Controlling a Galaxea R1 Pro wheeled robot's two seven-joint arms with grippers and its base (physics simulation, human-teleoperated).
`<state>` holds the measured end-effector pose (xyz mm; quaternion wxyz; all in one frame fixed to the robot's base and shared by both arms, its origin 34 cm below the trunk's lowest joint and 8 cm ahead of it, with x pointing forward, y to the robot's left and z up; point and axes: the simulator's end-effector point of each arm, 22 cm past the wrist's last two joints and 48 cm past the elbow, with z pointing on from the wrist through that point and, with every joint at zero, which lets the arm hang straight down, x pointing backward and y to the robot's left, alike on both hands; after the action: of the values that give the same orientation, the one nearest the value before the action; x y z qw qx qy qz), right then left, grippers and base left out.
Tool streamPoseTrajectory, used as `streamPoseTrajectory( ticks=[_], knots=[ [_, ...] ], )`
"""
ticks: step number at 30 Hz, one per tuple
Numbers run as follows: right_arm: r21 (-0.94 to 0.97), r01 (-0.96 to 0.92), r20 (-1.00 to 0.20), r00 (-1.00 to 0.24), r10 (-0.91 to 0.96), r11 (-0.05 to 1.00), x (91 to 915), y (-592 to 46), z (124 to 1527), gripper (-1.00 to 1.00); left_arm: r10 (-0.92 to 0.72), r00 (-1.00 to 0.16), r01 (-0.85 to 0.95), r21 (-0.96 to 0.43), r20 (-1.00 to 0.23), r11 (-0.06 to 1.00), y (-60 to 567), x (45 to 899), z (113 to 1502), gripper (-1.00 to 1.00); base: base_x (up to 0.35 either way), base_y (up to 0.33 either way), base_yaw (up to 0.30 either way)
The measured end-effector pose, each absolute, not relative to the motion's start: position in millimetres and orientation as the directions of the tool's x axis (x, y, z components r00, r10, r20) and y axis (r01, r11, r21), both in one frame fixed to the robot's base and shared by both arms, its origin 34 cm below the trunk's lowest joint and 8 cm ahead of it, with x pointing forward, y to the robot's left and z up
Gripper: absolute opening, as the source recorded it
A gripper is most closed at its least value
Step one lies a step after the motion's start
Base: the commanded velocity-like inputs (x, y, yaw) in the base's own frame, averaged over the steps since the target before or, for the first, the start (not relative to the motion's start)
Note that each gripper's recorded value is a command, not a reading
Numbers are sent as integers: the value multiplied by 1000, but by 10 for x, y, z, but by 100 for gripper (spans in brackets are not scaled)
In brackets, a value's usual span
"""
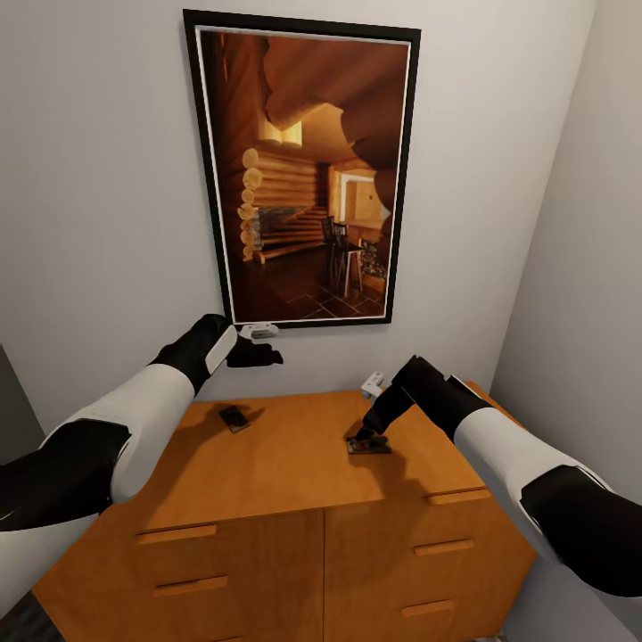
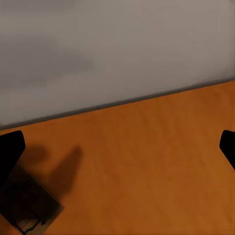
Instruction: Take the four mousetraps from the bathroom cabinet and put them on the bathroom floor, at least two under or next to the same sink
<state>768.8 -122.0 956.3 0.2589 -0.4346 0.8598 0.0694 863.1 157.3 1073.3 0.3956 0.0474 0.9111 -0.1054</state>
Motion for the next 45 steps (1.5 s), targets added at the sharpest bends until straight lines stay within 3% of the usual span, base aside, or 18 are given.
streamPoseTrajectory(
  ticks=[45],
  knots=[
    [-101,-781,-508,-492,-707,616,7688,-1214,9568,100,12,-681,184,-155,-732,971,1484,8619,10760,100,0,0,0]
  ],
)
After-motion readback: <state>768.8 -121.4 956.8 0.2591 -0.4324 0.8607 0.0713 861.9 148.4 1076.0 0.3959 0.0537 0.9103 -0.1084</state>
